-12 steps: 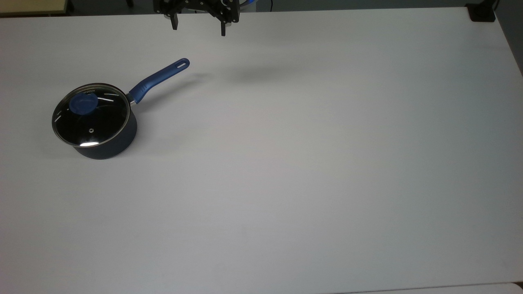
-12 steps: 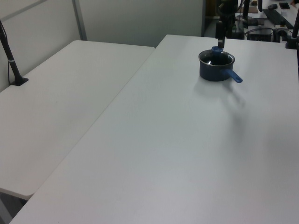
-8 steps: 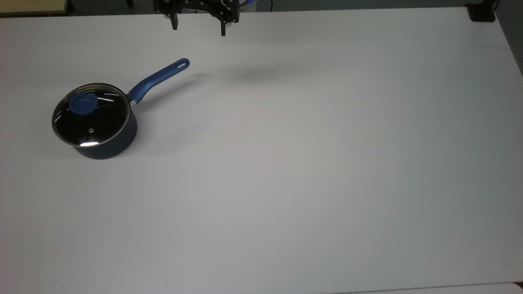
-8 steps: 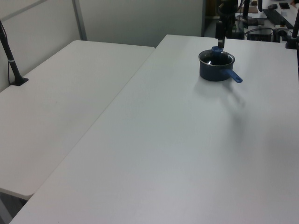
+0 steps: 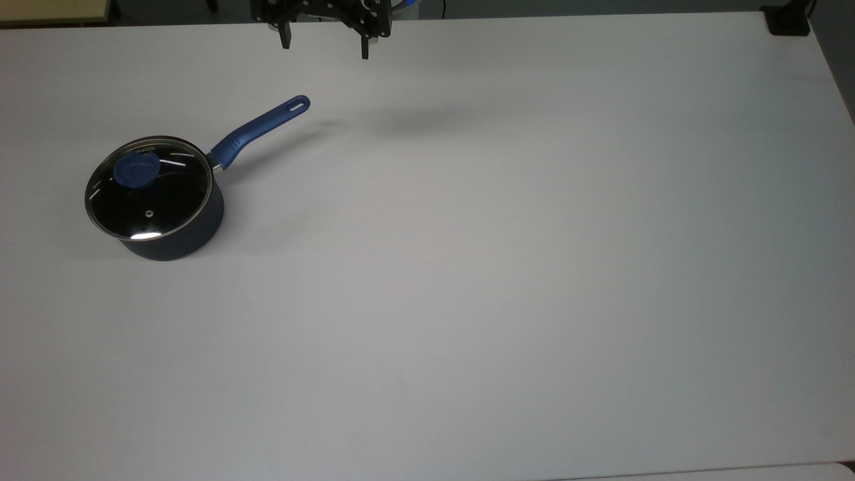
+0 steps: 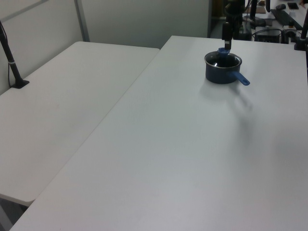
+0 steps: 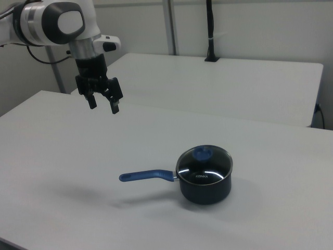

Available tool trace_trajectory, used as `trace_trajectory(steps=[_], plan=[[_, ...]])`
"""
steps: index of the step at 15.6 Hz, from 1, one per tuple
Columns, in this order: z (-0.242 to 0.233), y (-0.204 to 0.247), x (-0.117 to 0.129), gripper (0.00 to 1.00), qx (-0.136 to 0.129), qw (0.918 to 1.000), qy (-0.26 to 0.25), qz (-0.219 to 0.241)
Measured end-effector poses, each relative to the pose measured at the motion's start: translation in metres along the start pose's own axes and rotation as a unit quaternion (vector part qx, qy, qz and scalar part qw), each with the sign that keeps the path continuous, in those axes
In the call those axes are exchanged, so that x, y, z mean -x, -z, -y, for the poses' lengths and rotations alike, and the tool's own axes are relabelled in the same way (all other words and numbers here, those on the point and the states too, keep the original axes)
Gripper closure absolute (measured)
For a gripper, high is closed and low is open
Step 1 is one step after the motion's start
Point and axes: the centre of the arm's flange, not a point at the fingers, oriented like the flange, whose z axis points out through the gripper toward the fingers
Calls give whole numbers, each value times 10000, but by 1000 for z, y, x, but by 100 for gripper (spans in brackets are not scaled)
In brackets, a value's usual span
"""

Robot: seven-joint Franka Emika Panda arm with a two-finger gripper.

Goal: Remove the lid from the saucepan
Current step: 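Move the gripper toward the saucepan lid's blue knob, then lower the gripper onto the blue knob and close on it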

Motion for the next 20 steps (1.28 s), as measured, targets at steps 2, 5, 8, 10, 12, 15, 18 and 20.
trace_trajectory(steps=[2,5,8,10,12,15,18,20], plan=[[0,0,0,0,0,10000,-6,0],[-5,0,0,0,-1,10000,-52,1],[-25,0,-1,0,-7,9997,-237,1],[-51,5,-2,0,-17,9989,-471,-54],[-80,10,-2,0,-24,9973,-725,-127],[-125,11,-3,0,-25,9933,-1115,-314],[-165,-1,-9,0,-15,9883,-1449,-480],[-187,-14,-14,0,-10,9855,-1617,-520]])
